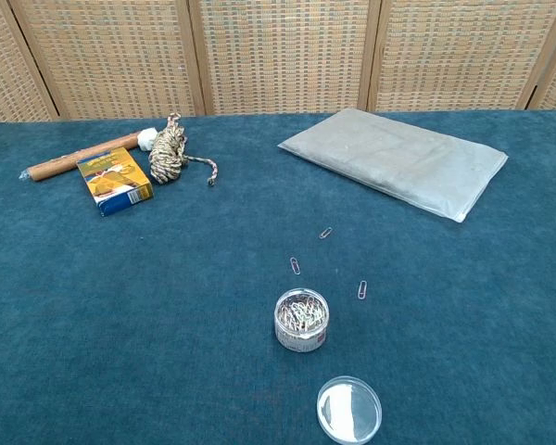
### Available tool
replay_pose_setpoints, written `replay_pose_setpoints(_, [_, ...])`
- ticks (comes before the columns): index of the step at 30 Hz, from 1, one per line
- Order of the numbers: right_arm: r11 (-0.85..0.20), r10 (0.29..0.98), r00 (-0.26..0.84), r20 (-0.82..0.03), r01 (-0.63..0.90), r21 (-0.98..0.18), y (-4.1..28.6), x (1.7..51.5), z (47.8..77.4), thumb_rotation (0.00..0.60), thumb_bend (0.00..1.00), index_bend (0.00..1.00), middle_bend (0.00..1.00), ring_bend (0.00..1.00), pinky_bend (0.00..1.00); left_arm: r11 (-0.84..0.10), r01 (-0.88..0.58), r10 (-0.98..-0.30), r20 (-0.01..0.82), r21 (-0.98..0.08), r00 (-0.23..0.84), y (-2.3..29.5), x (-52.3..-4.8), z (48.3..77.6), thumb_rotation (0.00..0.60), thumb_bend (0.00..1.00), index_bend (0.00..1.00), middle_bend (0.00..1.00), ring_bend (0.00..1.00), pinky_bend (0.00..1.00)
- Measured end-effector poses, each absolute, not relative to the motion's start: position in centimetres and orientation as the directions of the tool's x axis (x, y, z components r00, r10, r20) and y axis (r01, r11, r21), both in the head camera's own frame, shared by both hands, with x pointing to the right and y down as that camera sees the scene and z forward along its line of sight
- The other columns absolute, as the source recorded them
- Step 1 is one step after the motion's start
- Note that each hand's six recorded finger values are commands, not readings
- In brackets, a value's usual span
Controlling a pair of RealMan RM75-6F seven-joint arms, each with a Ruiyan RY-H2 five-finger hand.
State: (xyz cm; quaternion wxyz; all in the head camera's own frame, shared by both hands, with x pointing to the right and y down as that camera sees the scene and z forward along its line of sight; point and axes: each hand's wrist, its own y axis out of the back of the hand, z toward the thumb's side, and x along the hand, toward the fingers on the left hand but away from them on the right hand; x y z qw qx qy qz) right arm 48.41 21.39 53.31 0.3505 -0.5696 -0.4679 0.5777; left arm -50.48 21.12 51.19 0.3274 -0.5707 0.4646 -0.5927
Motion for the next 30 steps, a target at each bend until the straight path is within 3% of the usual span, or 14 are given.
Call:
replay_pose_setpoints(10, [-0.376,0.922,-0.057,-0.383,0.108,-0.920,20.8,46.7,54.8,0.600,0.00,0.00,0.00,0.00,0.00,-0.373,-0.141,-0.912,0.390,-0.917,-0.127,20.8,-50.2,51.7,0.600,0.07,0.00,0.00,0.00,0.00])
replay_pose_setpoints(16, [-0.454,0.889,0.118,-0.443,0.091,-0.886,17.4,41.9,56.6,0.600,0.00,0.24,0.00,0.00,0.00,-0.382,-0.141,-0.906,0.400,-0.913,-0.136,20.4,-50.3,52.2,0.600,0.07,0.00,0.00,0.00,0.00])
replay_pose_setpoints(23, [-0.598,0.730,0.409,-0.547,-0.006,-0.802,12.7,31.8,60.3,0.600,0.07,0.37,0.00,0.00,0.00,-0.386,-0.130,-0.901,0.403,-0.913,-0.161,19.8,-50.5,52.7,0.600,0.07,0.00,0.00,0.00,0.00])
replay_pose_setpoints(30, [-0.636,0.588,0.584,-0.560,-0.094,-0.766,10.9,22.1,64.3,0.600,0.17,0.42,0.00,0.00,0.00,-0.398,-0.124,-0.890,0.416,-0.909,-0.189,19.6,-51.2,53.3,0.600,0.07,0.00,0.00,0.00,0.00])
